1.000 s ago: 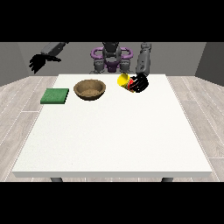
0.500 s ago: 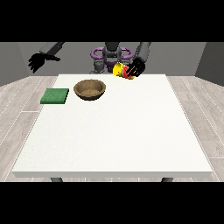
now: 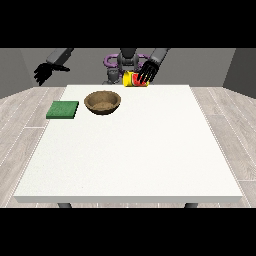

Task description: Pick the cup and pour the ball into the bowl, then pick the bowl and place it on the pad

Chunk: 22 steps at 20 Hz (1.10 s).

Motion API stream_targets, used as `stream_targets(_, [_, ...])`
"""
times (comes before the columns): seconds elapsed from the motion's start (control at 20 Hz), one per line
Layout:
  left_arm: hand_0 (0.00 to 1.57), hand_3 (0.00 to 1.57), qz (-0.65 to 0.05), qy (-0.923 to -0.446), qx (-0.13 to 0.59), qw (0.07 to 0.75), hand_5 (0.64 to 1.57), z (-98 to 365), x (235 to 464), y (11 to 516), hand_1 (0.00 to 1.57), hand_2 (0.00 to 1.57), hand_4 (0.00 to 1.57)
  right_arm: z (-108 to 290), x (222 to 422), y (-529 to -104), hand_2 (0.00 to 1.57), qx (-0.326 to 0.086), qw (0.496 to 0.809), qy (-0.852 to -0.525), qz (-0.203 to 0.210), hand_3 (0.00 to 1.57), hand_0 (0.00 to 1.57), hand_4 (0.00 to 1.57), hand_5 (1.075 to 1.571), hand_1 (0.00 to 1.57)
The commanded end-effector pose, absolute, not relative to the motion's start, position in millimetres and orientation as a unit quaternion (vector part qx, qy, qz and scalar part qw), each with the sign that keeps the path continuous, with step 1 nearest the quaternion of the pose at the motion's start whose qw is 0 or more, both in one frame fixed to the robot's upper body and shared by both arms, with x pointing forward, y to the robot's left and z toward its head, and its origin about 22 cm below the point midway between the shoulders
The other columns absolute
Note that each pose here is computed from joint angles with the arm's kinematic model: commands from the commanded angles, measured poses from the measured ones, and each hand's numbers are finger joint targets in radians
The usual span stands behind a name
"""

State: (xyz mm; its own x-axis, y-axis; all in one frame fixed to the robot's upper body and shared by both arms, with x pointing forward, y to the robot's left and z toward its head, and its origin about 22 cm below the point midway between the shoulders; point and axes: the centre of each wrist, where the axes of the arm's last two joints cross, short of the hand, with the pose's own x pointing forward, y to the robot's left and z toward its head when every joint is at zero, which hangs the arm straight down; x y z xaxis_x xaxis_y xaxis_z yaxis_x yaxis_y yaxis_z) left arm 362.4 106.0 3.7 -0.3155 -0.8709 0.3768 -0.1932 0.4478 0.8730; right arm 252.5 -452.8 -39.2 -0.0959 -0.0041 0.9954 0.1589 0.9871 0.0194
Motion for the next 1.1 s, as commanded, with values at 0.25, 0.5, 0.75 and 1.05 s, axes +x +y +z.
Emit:
stream_targets(0.25, [0.56,1.56,-0.432,-0.695,0.436,0.374,1.57,23.8,350.1,51.5,0.56,1.57,0.91,-8.7,287.9,-454.5,0.0,-0.037,0.658,-0.751,-0.039,0.0,0.0,0.0,1.537,0.0])
stream_targets(0.5, [0.55,1.57,-0.474,-0.681,0.467,0.306,1.571,26.7,337.9,30.0,0.55,1.57,0.88,7.3,323.4,-426.6,0.0,-0.052,0.663,-0.746,-0.023,0.22,0.0,0.0,1.533,0.0])
stream_targets(0.75, [0.28,1.57,-0.5,-0.667,0.485,0.265,1.57,47.8,335.4,15.0,0.28,1.57,0.86,-15.5,321.7,-407.7,0.0,-0.035,0.654,-0.754,-0.035,0.3,0.0,0.0,1.528,0.0])
stream_targets(1.05, [0.05,1.57,-0.584,-0.62,0.482,0.206,1.495,33.0,331.6,16.3,0.05,1.57,1.09,5.0,328.8,-420.8,0.0,-0.026,0.651,-0.758,-0.038,0.28,0.0,0.0,1.523,0.0])
